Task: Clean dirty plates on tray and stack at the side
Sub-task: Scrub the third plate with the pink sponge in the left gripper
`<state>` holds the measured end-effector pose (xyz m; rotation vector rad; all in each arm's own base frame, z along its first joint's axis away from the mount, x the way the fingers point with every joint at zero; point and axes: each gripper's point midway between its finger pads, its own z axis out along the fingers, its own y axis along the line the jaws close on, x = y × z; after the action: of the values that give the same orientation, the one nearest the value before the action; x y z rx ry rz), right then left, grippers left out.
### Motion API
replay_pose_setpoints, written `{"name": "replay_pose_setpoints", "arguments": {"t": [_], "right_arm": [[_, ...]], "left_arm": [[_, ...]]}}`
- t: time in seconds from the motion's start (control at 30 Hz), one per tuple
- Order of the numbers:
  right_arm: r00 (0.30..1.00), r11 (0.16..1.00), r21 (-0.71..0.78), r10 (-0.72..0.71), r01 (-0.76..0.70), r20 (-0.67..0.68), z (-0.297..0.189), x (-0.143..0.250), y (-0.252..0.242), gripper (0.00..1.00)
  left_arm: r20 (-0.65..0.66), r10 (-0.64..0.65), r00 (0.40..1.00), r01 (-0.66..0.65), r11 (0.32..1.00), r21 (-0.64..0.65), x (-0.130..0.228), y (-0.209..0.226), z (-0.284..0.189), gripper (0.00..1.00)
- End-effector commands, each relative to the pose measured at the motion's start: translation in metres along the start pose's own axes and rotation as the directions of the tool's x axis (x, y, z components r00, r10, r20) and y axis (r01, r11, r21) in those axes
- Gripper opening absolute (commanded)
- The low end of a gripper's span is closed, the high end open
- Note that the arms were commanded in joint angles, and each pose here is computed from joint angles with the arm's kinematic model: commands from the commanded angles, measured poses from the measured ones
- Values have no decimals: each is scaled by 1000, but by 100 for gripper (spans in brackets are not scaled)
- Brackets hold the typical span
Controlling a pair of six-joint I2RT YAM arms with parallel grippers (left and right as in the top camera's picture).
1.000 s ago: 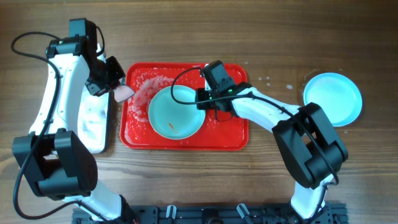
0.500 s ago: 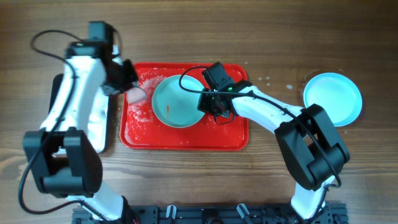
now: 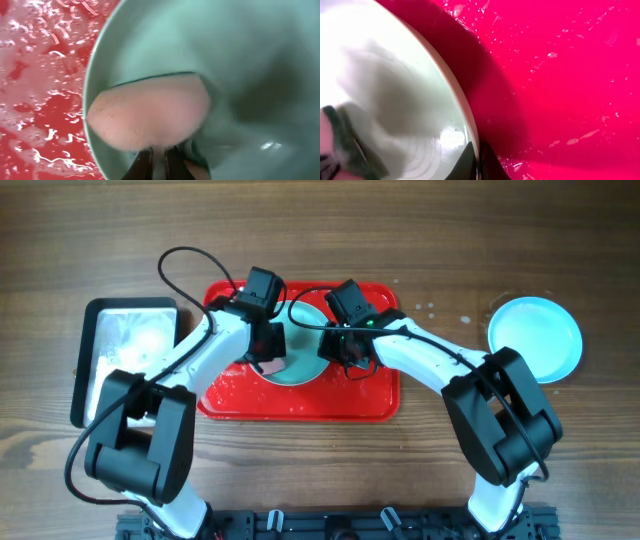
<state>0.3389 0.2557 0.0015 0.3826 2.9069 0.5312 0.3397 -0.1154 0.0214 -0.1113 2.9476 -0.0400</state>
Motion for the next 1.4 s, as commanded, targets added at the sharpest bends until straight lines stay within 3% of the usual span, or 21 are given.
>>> {"name": "replay_pose_setpoints", "arguments": {"t": [0.0, 0.1, 0.2, 0.3, 0.43, 0.5, 0.6, 0.73, 0.83, 0.9, 0.93, 1.0, 1.07, 1.27, 1.37], "right_arm": [[1000, 998, 58, -4, 3, 18, 5, -1, -14, 4], [1000, 998, 59, -3, 2, 18, 5, -1, -14, 4], [1000, 998, 56, -4, 3, 15, 5, -1, -14, 4], [1000, 998, 56, -4, 3, 15, 5, -1, -14, 4], [1000, 998, 57, -4, 3, 15, 5, -1, -14, 4], [1000, 998, 57, -5, 4, 15, 5, -1, -14, 4], [1000, 998, 57, -4, 3, 14, 5, 0, -14, 4], [1000, 998, 57, -4, 3, 14, 5, 0, -14, 4], [1000, 998, 57, -4, 3, 15, 5, -1, -14, 4], [1000, 998, 57, -4, 3, 15, 5, -1, -14, 4], [1000, 998, 56, -5, 4, 15, 5, -1, -14, 4], [1000, 998, 56, -4, 3, 15, 5, -1, -14, 4], [1000, 998, 56, -4, 3, 15, 5, -1, -14, 4], [1000, 998, 56, -4, 3, 14, 5, 0, -14, 4], [1000, 999, 54, -4, 4, 12, 5, 0, -14, 4]], "left_arm": [[71, 9, 997, -4, 997, -78, -1, 18, 19, 4], [152, -5, 988, 11, 999, -41, -2, 16, 37, 4], [126, -3, 992, -8, 996, 86, 3, -6, 40, 4], [71, 123, 990, -141, 909, 391, 20, -61, 27, 4], [18, 204, 979, -182, 824, 536, 41, -82, 15, 4], [13, 177, 984, -160, 855, 494, 38, -75, 19, 4], [90, -63, 994, 55, 994, 92, 10, -5, 40, 4], [293, -89, 952, 140, 978, -156, -42, 32, 12, 4], [388, -81, 918, 177, 960, -217, -66, 40, -6, 4], [404, -100, 909, 193, 961, -197, -69, 37, -6, 4], [378, -101, 920, 159, 979, -126, -68, 22, -3, 4], [286, -7, 958, -12, 998, 63, -57, -20, 5, 4], [211, 121, 970, -164, 967, 198, -36, -53, 13, 4], [53, 416, 908, -410, 856, 315, 32, -82, 16, 4], [-104, 434, 895, -377, 859, 345, 67, -70, 12, 4]]}}
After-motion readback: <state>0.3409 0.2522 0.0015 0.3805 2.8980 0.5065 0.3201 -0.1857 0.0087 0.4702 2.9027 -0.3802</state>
